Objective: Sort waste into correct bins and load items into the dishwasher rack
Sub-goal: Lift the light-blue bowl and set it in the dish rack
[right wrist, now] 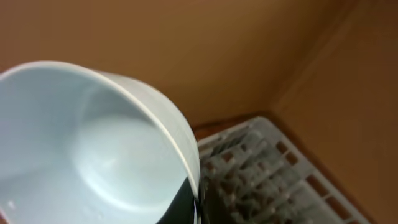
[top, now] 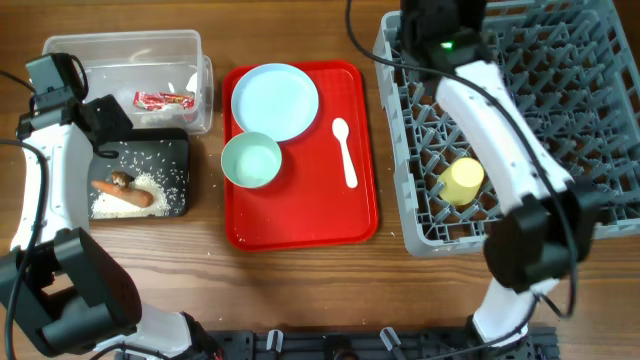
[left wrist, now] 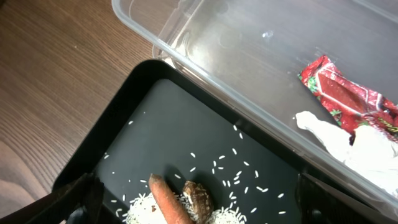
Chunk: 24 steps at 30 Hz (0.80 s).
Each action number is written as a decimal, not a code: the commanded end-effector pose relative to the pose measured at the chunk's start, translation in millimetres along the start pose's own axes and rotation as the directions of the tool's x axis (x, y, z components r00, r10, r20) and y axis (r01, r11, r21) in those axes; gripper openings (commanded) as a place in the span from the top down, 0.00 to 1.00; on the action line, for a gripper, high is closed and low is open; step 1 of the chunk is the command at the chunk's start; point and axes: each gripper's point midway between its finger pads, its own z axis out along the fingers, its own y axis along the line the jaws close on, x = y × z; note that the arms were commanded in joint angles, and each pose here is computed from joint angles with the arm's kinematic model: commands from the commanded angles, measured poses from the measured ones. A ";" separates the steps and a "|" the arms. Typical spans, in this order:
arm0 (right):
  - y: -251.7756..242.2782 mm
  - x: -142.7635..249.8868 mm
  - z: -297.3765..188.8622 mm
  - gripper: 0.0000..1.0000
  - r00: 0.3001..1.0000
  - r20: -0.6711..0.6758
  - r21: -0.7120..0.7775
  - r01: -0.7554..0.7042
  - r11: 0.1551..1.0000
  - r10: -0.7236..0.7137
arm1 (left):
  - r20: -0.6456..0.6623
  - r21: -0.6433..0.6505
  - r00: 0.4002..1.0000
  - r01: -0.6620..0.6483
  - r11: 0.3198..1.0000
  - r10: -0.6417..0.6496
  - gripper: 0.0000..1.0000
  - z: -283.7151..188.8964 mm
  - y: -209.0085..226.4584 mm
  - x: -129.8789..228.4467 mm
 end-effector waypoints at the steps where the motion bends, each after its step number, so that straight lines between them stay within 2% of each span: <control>1: 11.7 26.1 24.9 0.96 0.950 -0.041 0.148 0.313 0.938 -0.311 | 0.042 -0.010 0.999 0.031 0.999 -0.030 0.00 -10.7 5.2 -11.8; 2: 25.4 36.9 34.7 0.96 0.919 -0.050 0.146 0.394 0.908 -0.391 | 0.042 -0.010 0.999 0.031 0.999 -0.030 0.00 -10.7 5.2 -11.8; 5: 42.0 59.6 47.2 0.96 0.870 -0.081 0.132 0.493 0.860 -0.486 | 0.042 -0.009 0.999 0.030 1.000 -0.030 0.00 -10.7 5.1 -11.7; 11: 57.4 85.7 58.2 0.96 0.841 -0.110 0.114 0.540 0.834 -0.530 | 0.042 -0.009 0.999 0.030 1.000 -0.030 0.00 -10.7 5.1 -11.7; 17: 59.5 94.1 57.8 0.96 0.820 -0.127 0.101 0.571 0.815 -0.559 | 0.042 -0.009 0.999 0.030 1.000 -0.030 0.00 -10.7 5.1 -11.7; 23: 65.5 113.1 40.4 0.95 0.722 -0.182 0.062 0.686 0.725 -0.667 | 0.042 -0.009 0.999 0.030 1.000 -0.030 0.00 -10.7 5.1 -11.7; 24: 67.0 115.0 38.2 0.91 0.711 -0.184 0.054 0.697 0.715 -0.678 | 0.042 -0.010 0.999 0.031 0.999 -0.030 0.00 -10.7 5.2 -11.8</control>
